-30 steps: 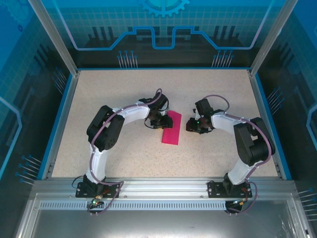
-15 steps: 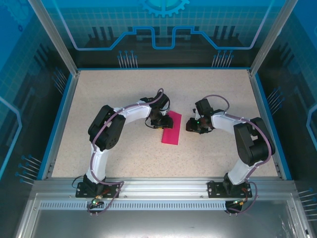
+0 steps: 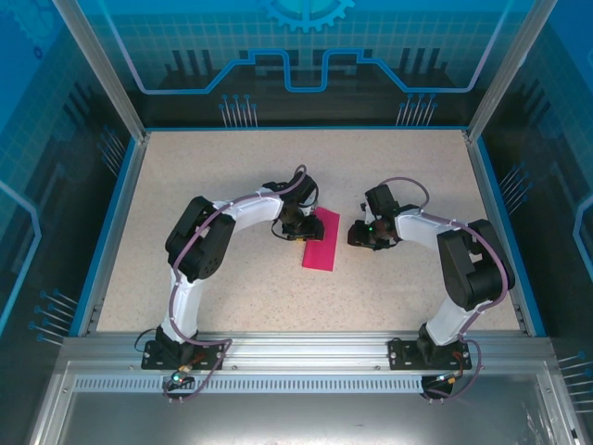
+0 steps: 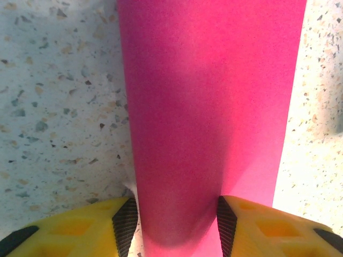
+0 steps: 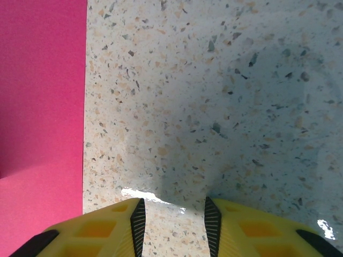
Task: Fold a paper plane with a square sheet of paper (fold left side to right side)
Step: First fold in half a square sheet of paper at the center of the table, then hold the paper at the center of the table.
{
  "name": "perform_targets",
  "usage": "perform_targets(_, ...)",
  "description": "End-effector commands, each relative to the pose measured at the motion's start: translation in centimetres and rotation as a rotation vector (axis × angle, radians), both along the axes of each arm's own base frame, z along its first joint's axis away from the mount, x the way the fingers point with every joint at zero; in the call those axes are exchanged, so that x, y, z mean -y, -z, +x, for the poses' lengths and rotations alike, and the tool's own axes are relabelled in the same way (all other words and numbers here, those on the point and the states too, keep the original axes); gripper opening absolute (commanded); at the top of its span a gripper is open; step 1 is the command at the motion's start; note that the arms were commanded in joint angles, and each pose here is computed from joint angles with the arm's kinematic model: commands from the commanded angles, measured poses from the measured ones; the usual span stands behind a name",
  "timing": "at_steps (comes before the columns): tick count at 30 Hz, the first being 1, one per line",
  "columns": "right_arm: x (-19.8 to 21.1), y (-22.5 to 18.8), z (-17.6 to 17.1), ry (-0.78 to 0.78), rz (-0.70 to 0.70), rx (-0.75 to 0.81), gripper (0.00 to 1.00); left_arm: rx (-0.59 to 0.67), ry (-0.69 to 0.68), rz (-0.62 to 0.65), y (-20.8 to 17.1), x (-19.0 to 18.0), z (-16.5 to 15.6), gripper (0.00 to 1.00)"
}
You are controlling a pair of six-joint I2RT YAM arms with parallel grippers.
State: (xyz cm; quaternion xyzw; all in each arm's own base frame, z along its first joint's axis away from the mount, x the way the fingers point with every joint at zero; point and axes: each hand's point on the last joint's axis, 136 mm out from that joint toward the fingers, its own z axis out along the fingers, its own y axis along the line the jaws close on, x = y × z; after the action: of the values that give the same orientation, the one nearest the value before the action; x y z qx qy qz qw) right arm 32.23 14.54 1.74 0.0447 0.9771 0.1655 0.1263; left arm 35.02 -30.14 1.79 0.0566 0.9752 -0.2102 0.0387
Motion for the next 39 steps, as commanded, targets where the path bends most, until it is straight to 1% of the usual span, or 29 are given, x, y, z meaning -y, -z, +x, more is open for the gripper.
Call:
perform_targets(1,-0.2,0.2,-0.8,-0.012,0.031,-0.03,0.37,-0.087,0.054,0.085,4.8,-0.3,-2.5,0.49)
perform_targets(9,-0.9,-0.6,-0.5,-0.019,0.065,-0.008,0.38,-0.086,0.057,0.088,4.8,-0.3,-2.6,0.49)
perform_targets(13,-2.0,-1.8,0.0,-0.021,0.132,0.022,0.37,-0.088,0.056,0.089,4.8,-0.4,-2.6,0.49)
perform_targets(16,-3.1,-2.0,-0.1,-0.022,0.2,0.034,0.31,-0.086,0.057,0.088,4.8,-0.3,-2.6,0.49)
perform_targets(19,-4.4,-2.3,0.3,-0.028,0.264,0.044,0.22,-0.088,0.055,0.089,4.8,-0.4,-2.6,0.49)
perform_targets(23,-5.9,-1.9,0.8,-0.04,0.297,0.033,0.1,-0.088,0.058,0.089,4.9,-0.3,-2.7,0.49)
perform_targets(26,-7.0,-1.9,1.3,-0.058,0.296,0.032,0.06,-0.091,0.058,0.091,4.9,-0.3,-2.7,0.49)
perform_targets(32,-7.3,-0.2,1.2,-0.062,0.25,-0.013,0.05,-0.09,0.058,0.09,5.0,-0.2,-2.7,0.49)
perform_targets(39,-6.0,1.8,0.0,-0.044,0.164,-0.088,0.05,-0.079,0.059,0.085,4.4,-0.2,-2.6,0.49)
